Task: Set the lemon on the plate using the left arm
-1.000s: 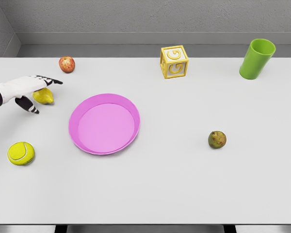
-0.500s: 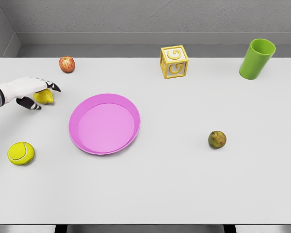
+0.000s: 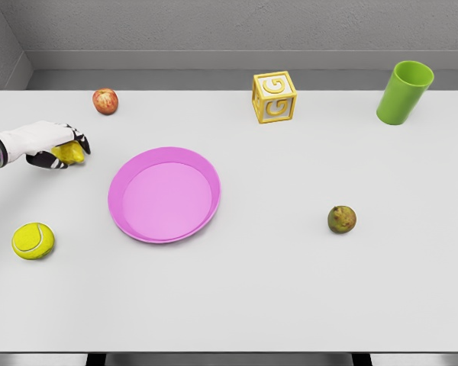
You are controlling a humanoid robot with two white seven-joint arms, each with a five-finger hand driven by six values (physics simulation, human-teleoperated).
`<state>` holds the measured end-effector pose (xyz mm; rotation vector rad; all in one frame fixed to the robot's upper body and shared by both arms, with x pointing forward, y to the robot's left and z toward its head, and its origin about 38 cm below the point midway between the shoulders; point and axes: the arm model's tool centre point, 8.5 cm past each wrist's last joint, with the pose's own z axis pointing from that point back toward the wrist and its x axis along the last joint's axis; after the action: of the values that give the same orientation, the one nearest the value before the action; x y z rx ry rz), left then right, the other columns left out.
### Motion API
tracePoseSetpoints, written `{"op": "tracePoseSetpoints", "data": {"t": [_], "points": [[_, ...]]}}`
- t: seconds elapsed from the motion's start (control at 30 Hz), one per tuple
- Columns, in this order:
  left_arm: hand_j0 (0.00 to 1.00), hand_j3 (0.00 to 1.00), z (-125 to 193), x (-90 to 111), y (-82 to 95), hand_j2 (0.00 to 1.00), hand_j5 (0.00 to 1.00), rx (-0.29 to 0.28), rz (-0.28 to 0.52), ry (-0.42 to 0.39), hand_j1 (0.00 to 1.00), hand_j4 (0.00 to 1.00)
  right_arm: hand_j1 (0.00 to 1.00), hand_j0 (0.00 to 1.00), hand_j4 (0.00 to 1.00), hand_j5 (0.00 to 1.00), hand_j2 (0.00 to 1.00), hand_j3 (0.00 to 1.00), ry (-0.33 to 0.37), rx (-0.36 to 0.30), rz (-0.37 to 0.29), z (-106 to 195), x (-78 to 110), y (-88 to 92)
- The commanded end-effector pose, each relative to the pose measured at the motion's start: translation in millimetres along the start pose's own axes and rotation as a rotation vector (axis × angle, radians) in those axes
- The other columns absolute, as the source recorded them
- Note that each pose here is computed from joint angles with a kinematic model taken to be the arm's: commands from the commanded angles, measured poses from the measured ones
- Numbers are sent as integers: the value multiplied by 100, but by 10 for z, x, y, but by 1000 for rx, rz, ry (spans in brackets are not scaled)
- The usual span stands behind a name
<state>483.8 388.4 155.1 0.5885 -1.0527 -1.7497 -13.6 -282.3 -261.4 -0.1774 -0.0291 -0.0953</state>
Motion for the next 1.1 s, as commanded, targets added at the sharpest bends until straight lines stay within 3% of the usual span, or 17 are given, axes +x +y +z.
{"op": "tracePoseSetpoints", "data": {"t": [0.0, 0.43, 0.6, 0.8, 0.93, 1.07], "points": [[53, 53, 5, 6, 14, 53, 53, 5, 2, -3, 53, 53, 100, 100, 100, 100, 100, 100, 1, 0, 1, 0, -10, -1], [53, 53, 36, 116, 254, 53, 53, 61, -29, -33, 53, 53, 100, 100, 100, 100, 100, 100, 1, 0, 1, 0, -10, -1], [53, 53, 21, 307, 340, 53, 53, 84, -65, -82, 53, 53, 100, 100, 100, 100, 100, 100, 1, 0, 1, 0, -10, -1], [53, 53, 30, 383, 391, 53, 53, 97, -83, -100, 53, 53, 100, 100, 100, 100, 100, 100, 2, 0, -1, 0, -10, -1], [53, 53, 56, 578, 453, 53, 53, 117, -132, -164, 53, 53, 100, 100, 100, 100, 100, 100, 1, 0, 1, 0, -10, -1], [53, 53, 69, 648, 482, 53, 53, 128, -142, -192, 53, 53, 100, 100, 100, 100, 100, 100, 1, 0, 1, 0, -10, -1]]}}
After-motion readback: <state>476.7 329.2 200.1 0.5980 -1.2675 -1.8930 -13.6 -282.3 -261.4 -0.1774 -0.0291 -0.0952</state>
